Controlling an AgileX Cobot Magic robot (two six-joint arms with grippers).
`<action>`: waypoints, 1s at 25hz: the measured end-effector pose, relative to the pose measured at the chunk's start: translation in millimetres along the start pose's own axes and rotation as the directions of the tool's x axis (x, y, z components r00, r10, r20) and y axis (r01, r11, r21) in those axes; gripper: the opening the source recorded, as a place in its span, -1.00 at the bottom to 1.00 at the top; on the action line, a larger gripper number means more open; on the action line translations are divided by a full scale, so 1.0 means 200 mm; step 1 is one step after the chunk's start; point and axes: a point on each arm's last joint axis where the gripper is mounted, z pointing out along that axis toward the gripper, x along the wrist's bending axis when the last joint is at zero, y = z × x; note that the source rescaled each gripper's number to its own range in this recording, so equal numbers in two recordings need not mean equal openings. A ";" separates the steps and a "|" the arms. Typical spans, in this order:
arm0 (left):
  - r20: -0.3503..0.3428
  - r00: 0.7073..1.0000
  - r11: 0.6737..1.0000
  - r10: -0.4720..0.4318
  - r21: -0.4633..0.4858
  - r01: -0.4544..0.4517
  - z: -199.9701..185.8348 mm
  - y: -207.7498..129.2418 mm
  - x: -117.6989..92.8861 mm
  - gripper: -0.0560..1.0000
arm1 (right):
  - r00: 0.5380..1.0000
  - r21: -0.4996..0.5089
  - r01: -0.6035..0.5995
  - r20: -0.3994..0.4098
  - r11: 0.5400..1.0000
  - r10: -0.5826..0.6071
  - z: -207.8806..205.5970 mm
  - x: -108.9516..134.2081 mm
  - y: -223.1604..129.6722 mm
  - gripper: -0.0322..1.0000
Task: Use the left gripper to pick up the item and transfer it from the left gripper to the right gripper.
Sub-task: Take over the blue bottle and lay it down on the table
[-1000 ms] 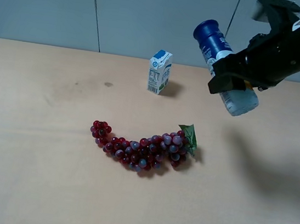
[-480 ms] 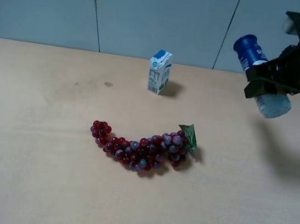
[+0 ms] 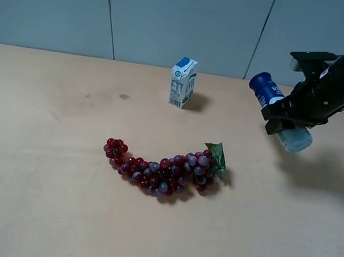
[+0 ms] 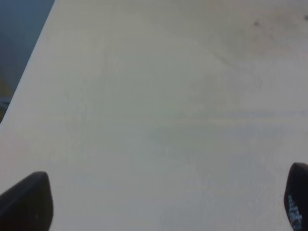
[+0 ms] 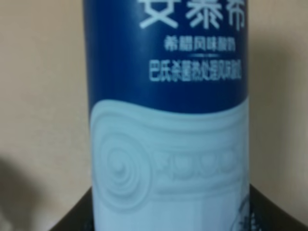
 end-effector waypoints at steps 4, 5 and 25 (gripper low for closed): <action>0.000 1.000 1.000 0.000 0.000 0.000 0.00 0.00 0.00 0.84 | 1.000 0.012 0.012 0.012 1.000 -0.012 0.08 -0.01 0.00 -0.93; 0.000 1.000 1.000 0.000 0.000 0.000 0.00 0.00 0.00 0.84 | 1.000 0.014 0.012 0.013 1.000 -0.012 0.10 -0.01 0.00 -0.93; -0.002 1.000 1.000 0.001 0.000 -0.001 0.00 0.00 0.00 0.84 | 0.999 0.044 0.038 0.034 0.998 -0.040 0.36 -0.04 -0.02 -0.93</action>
